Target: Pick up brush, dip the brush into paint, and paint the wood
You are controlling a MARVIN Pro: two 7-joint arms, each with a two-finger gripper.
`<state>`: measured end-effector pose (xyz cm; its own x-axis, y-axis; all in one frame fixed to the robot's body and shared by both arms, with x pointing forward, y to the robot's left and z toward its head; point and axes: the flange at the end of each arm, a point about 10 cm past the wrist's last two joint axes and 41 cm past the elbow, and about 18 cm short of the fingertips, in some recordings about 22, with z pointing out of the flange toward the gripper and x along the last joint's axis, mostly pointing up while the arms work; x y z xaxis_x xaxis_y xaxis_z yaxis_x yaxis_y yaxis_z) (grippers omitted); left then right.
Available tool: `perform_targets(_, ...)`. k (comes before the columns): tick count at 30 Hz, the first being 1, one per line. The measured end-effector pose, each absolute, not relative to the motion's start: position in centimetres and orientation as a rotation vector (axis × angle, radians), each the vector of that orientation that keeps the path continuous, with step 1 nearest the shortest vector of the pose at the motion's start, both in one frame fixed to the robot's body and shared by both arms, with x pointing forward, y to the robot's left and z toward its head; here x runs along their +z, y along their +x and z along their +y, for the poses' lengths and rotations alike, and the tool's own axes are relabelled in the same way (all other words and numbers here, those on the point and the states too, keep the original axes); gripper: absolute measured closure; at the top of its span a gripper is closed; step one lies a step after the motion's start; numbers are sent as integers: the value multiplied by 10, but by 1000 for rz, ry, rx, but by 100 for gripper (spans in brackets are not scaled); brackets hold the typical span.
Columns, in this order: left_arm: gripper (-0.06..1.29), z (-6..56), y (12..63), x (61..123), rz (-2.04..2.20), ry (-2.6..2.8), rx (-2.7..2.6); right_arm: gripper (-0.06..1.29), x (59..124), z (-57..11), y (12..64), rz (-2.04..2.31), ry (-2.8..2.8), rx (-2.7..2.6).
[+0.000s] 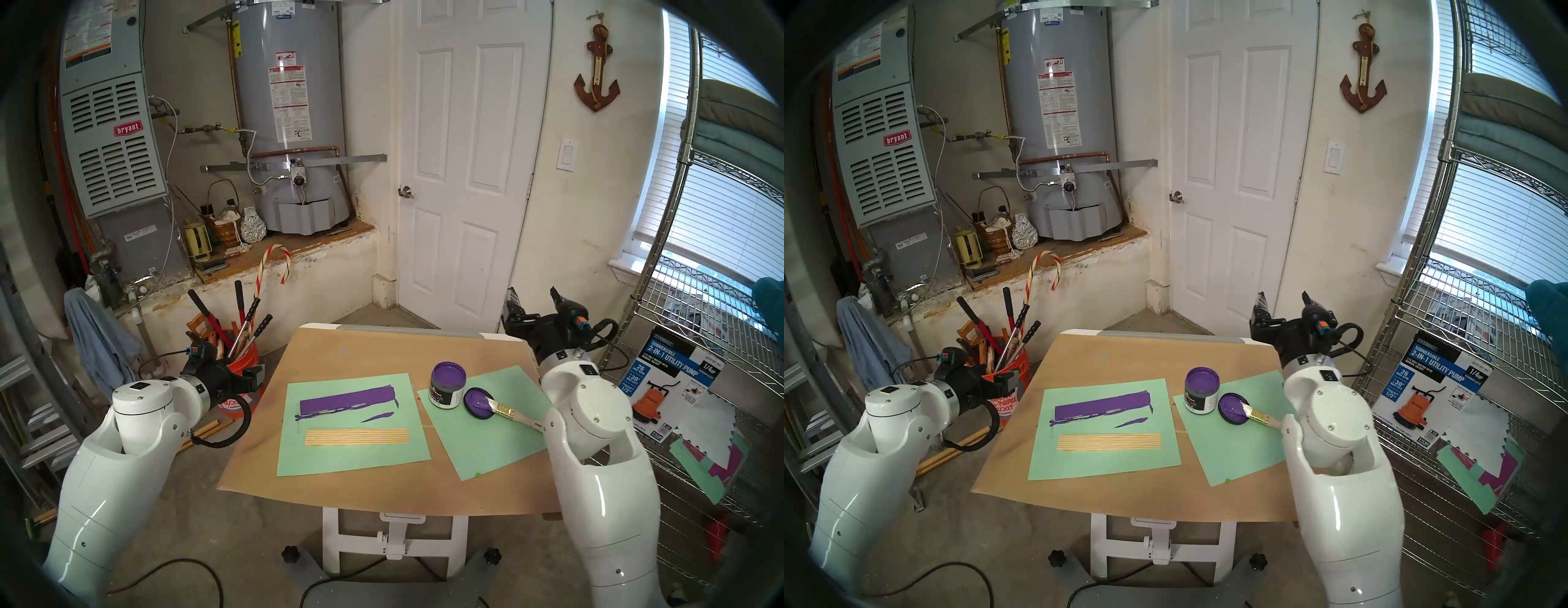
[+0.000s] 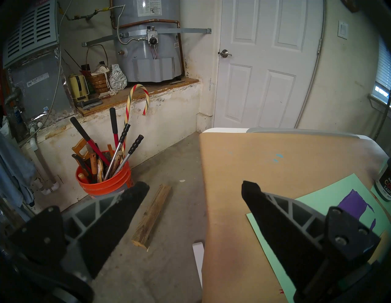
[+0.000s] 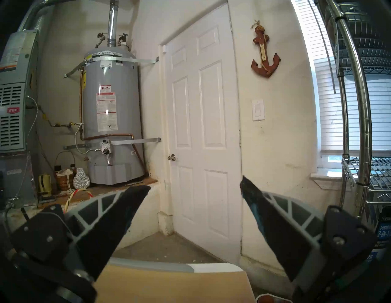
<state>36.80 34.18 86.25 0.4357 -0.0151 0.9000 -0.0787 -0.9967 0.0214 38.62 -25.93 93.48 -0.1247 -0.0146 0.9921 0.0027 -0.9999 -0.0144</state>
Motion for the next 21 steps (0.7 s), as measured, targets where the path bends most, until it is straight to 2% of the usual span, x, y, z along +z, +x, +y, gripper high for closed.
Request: perform_targets(21, -2, 342, 368, 861, -85, 2613, 1631, -1, 933, -380, 342, -228, -2135, -2166)
